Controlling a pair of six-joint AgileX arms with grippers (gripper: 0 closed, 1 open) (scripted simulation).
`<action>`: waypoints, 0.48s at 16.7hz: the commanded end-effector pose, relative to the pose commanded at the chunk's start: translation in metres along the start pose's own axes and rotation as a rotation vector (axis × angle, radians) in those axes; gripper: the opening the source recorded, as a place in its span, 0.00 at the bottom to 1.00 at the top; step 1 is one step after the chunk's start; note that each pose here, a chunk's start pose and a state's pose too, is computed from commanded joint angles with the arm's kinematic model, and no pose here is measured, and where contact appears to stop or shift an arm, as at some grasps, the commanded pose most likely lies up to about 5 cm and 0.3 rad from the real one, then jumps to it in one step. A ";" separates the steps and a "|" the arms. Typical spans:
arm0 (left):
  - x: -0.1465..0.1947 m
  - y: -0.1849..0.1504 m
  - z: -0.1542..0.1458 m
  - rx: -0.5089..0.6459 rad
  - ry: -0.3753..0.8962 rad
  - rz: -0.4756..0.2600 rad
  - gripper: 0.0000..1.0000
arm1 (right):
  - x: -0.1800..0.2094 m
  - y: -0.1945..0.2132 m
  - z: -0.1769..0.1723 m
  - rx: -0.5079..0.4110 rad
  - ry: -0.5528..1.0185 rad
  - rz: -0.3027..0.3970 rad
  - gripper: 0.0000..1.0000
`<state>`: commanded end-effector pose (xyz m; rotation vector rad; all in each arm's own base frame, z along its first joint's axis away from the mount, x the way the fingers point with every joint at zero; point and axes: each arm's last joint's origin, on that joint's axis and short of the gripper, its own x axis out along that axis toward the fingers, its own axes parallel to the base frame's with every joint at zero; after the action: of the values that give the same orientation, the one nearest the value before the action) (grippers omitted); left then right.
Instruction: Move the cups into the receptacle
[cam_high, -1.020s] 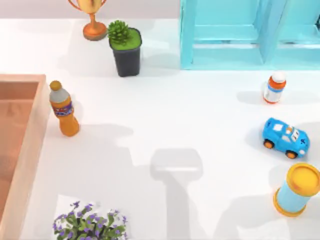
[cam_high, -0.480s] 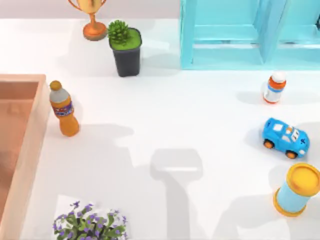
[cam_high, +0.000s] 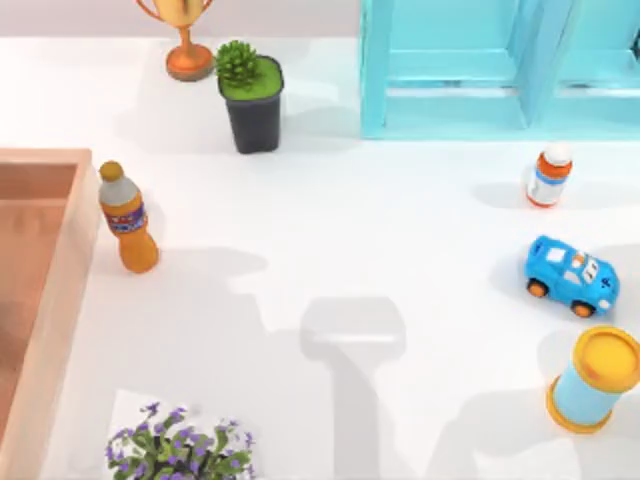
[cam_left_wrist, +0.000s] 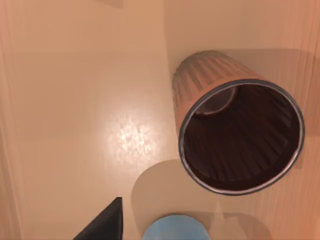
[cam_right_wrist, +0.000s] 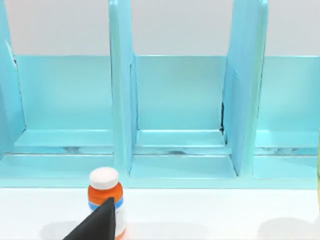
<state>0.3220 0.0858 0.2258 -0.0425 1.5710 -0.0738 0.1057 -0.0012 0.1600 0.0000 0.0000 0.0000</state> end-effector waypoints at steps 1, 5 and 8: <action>0.000 -0.001 0.000 0.002 0.000 0.000 1.00 | 0.000 0.000 0.000 0.000 0.000 0.000 1.00; -0.016 0.000 0.003 -0.005 0.010 -0.001 1.00 | 0.000 0.000 0.000 0.000 0.000 0.000 1.00; -0.050 -0.001 0.006 -0.004 0.004 -0.001 1.00 | 0.000 0.000 0.000 0.000 0.000 0.000 1.00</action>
<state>0.3285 0.0884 0.2760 -0.0460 1.5753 -0.0714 0.1057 -0.0012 0.1600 0.0000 0.0000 0.0000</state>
